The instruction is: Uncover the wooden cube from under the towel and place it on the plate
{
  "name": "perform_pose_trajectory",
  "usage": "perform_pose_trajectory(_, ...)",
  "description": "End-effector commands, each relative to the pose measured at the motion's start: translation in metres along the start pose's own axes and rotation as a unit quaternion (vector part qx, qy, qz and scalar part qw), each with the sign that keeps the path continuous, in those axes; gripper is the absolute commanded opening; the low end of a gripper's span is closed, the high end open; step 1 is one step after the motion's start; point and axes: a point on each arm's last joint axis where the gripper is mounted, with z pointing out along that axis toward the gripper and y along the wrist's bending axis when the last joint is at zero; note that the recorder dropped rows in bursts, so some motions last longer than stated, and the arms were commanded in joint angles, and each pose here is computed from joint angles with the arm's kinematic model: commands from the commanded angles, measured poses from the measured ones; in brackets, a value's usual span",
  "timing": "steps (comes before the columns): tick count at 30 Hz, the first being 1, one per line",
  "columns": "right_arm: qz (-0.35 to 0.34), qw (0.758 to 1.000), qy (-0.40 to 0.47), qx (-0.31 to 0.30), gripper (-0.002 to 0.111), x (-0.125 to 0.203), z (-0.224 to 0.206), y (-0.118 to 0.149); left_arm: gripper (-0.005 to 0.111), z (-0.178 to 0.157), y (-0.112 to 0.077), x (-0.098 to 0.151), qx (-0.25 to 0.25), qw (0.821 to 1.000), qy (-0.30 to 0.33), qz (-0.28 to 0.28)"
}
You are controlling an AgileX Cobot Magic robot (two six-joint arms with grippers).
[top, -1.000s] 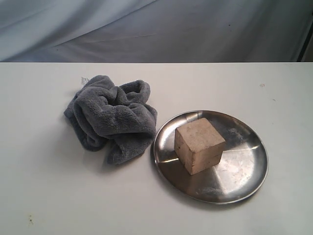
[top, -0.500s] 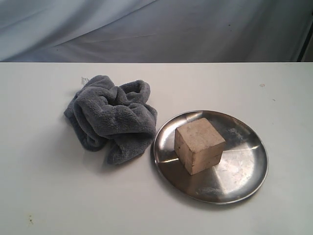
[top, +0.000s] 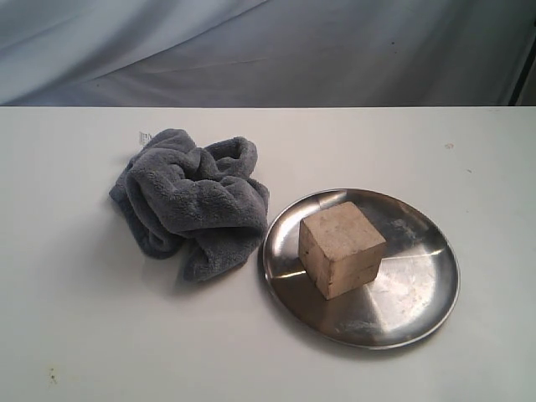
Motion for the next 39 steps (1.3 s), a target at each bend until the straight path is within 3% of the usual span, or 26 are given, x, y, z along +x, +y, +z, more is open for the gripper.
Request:
perform_pose_trajectory(1, -0.001, 0.999, -0.041, 0.002, 0.000, -0.005, -0.008, 0.000, 0.001, 0.000, 0.000, 0.001, 0.000, 1.000, 0.001, -0.001)
perform_pose_trajectory(14, -0.014, 1.000, -0.027, 0.001, 0.000, -0.001, -0.013, 0.000, 0.001, 0.000, 0.000, 0.001, 0.000, 1.000, 0.001, -0.001)
perform_pose_trajectory(18, -0.029, 0.999, 0.015, -0.004, 0.000, 0.015, -0.011, 0.001, 0.001, 0.000, 0.000, 0.001, 0.000, 1.000, 0.001, 0.000)
perform_pose_trajectory(26, -0.003, 1.000, 0.002, -0.001, 0.000, 0.034, -0.007, 0.002, 0.001, 0.000, 0.000, 0.001, 0.000, 1.000, 0.001, -0.001)
perform_pose_trajectory(32, -0.084, 0.996, 0.022, -0.006, 0.000, 0.037, -0.007, 0.002, 0.001, 0.000, 0.000, 0.001, 0.000, 1.000, 0.001, -0.001)
perform_pose_trajectory(39, -0.083, 0.996, 0.035, -0.009, 0.000, 0.040, -0.007, 0.003, 0.001, 0.000, 0.000, 0.001, 0.000, 1.000, 0.001, 0.000)
